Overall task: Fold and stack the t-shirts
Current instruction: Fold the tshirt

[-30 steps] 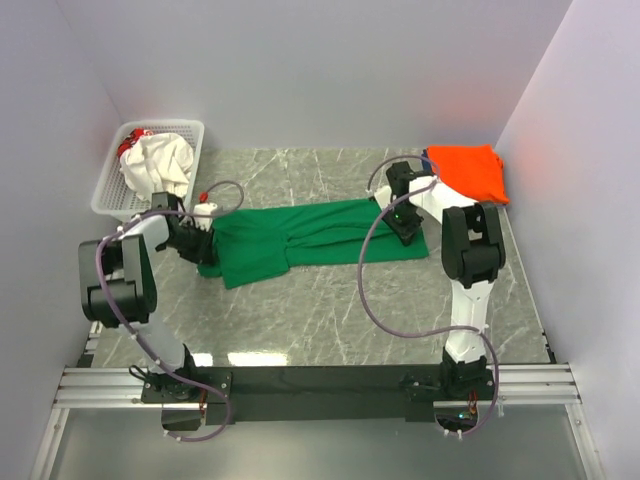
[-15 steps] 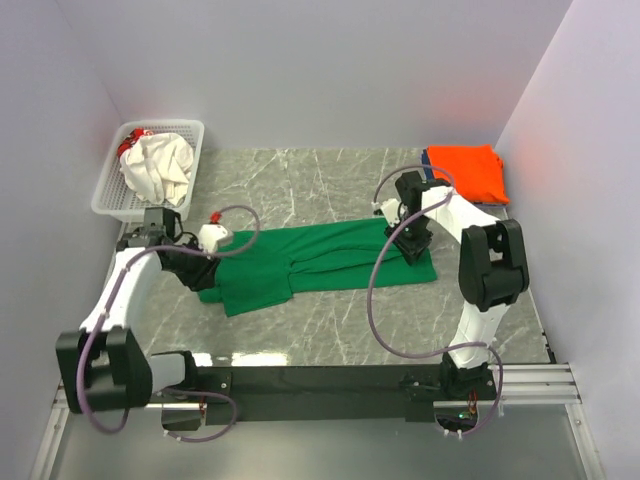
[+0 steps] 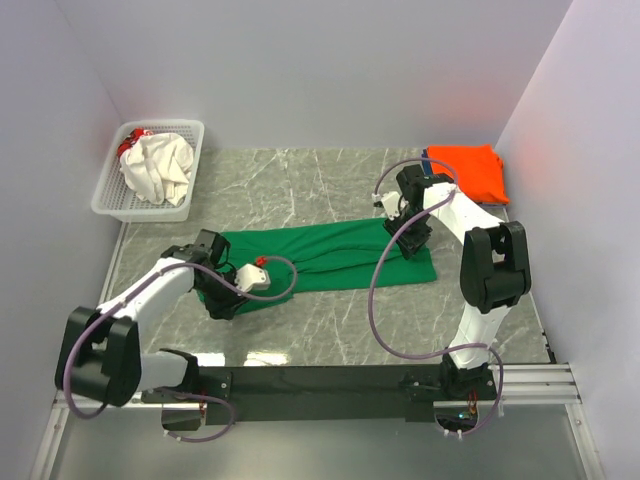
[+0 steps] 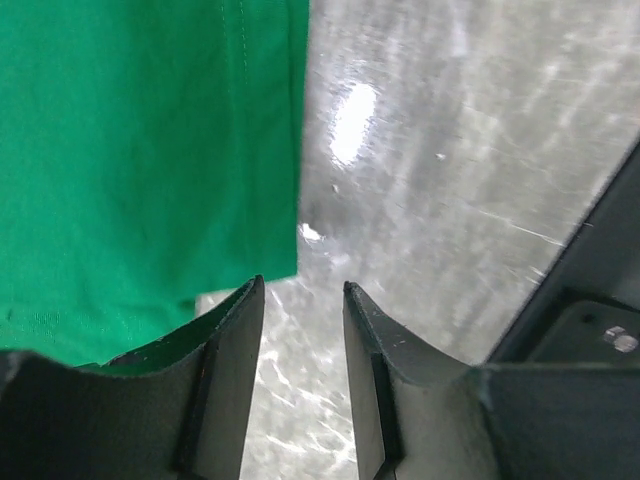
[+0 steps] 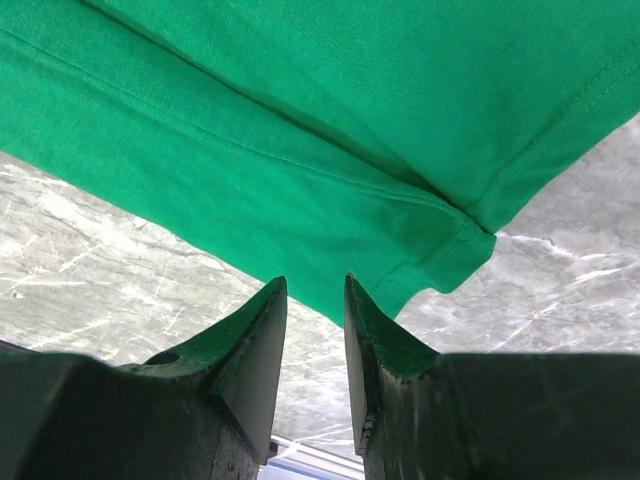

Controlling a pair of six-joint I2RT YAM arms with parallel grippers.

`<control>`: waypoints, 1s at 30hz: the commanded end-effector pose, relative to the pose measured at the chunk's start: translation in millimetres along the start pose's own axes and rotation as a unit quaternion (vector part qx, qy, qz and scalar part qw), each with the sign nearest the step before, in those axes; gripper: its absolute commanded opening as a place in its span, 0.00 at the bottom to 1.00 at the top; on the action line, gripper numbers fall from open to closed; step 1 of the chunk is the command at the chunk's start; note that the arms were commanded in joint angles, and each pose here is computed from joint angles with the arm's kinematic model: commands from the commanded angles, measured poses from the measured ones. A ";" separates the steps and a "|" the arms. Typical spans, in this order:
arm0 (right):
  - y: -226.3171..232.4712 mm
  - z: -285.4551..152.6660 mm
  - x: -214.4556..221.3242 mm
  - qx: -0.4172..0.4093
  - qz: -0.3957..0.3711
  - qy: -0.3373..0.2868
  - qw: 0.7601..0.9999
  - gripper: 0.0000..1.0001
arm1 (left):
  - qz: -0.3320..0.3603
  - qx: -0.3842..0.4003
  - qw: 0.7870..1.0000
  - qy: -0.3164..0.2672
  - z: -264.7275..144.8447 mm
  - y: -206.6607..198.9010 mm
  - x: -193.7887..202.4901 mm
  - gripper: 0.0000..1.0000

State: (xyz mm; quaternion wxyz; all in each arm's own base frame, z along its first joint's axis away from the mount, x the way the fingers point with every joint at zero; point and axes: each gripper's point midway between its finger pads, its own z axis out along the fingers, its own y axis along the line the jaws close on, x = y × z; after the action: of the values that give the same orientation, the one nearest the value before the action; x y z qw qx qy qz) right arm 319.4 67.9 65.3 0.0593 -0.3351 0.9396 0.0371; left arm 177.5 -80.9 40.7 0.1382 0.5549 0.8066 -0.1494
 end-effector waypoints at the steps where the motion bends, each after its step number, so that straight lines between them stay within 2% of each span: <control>1: -1.1 -3.2 -2.6 0.002 0.005 -0.002 1.000 0.37 | 0.018 -0.020 1.000 0.007 15.1 14.6 -3.0 0.43; 8: -6.9 -0.3 2.7 0.008 0.007 0.006 1.000 0.36 | 0.024 -0.010 0.999 0.036 38.7 17.1 6.0 0.43; 11: -9.4 -0.2 3.7 0.010 0.009 0.006 1.000 0.36 | 0.027 -0.007 0.998 0.055 43.1 15.0 15.2 0.39; 14: -10.4 1.0 4.3 0.010 0.010 0.006 1.000 0.35 | 0.028 -0.007 0.998 0.059 41.0 13.2 17.0 0.14; 15: -11.2 1.2 4.9 0.011 0.012 0.007 1.000 0.35 | 0.024 -0.001 0.998 0.057 36.0 9.2 16.0 0.01; 20: -12.4 3.0 3.6 0.013 0.008 0.007 1.000 0.35 | 0.018 -0.009 1.000 0.000 -2.3 19.3 -27.1 0.01; 23: -14.5 3.5 1.6 0.014 0.008 0.006 1.000 0.34 | 0.004 -0.018 0.999 -0.033 -26.7 40.1 -53.8 0.01; 25: -14.5 4.0 0.3 0.013 0.008 0.006 1.000 0.34 | -0.002 -0.043 0.997 -0.057 -45.4 64.0 -71.5 0.01; 30: -15.9 5.5 -3.1 0.012 0.007 0.004 1.000 0.34 | -0.027 -0.095 0.991 -0.092 -61.2 127.2 -97.4 0.01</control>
State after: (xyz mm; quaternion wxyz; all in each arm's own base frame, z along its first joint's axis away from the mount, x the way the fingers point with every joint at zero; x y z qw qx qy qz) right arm 321.1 59.3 58.8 0.0502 -0.3262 0.9436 0.0279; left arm 302.4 -93.5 115.4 0.2390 0.5227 0.8105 -0.1132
